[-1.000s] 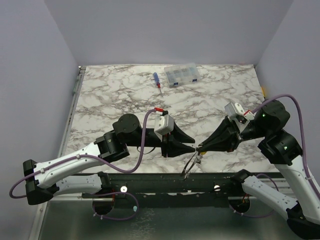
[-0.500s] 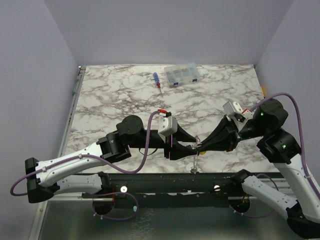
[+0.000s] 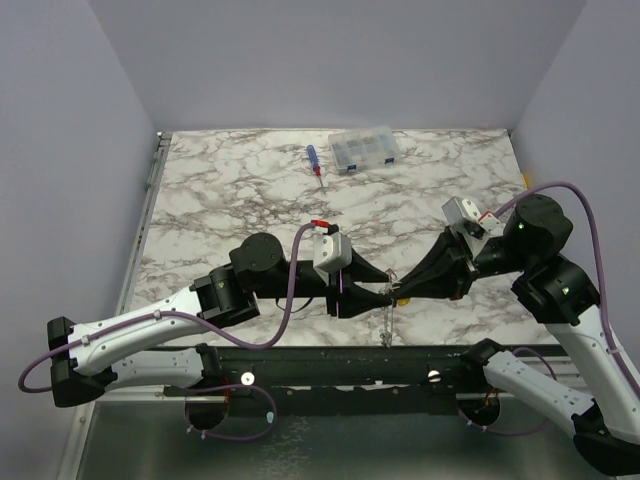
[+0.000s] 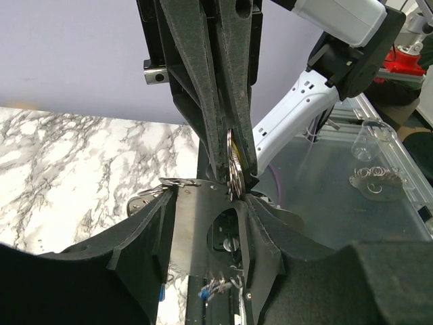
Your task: Put the keys on the keyring
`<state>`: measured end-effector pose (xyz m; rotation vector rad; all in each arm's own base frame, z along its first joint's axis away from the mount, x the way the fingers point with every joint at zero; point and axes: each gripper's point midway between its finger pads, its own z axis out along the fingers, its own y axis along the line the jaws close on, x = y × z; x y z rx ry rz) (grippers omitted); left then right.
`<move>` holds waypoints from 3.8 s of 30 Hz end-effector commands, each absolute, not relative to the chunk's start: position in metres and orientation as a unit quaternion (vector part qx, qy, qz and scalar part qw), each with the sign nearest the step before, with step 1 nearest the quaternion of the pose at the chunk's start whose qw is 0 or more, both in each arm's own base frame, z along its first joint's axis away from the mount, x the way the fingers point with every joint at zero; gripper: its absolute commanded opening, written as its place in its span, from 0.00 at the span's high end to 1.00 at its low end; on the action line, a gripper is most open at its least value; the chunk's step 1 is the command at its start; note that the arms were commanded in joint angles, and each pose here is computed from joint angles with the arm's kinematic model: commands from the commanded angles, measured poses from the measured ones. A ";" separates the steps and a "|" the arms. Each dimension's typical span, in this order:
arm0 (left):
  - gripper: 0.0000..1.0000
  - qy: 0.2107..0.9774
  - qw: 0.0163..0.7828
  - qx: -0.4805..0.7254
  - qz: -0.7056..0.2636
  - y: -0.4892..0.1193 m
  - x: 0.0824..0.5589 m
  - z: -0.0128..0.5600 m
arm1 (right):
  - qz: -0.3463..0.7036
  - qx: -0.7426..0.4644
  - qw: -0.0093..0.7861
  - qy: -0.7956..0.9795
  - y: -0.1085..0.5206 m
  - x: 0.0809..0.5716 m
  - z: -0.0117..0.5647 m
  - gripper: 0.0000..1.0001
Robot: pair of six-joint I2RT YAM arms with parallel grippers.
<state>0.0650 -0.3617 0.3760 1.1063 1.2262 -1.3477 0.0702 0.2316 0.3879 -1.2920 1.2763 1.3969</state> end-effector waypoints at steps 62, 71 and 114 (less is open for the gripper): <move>1.00 0.507 0.594 0.366 -0.505 -0.356 0.106 0.401 | 0.511 -0.483 0.441 0.558 0.225 0.085 0.377 0.37; 1.00 0.503 0.596 0.366 -0.508 -0.353 0.103 0.401 | 0.480 -0.432 0.499 0.578 0.223 0.108 0.386 0.54; 0.53 0.945 0.301 -0.061 -0.109 -0.239 0.234 0.052 | 0.258 -0.148 0.363 0.883 0.174 0.202 0.180 0.28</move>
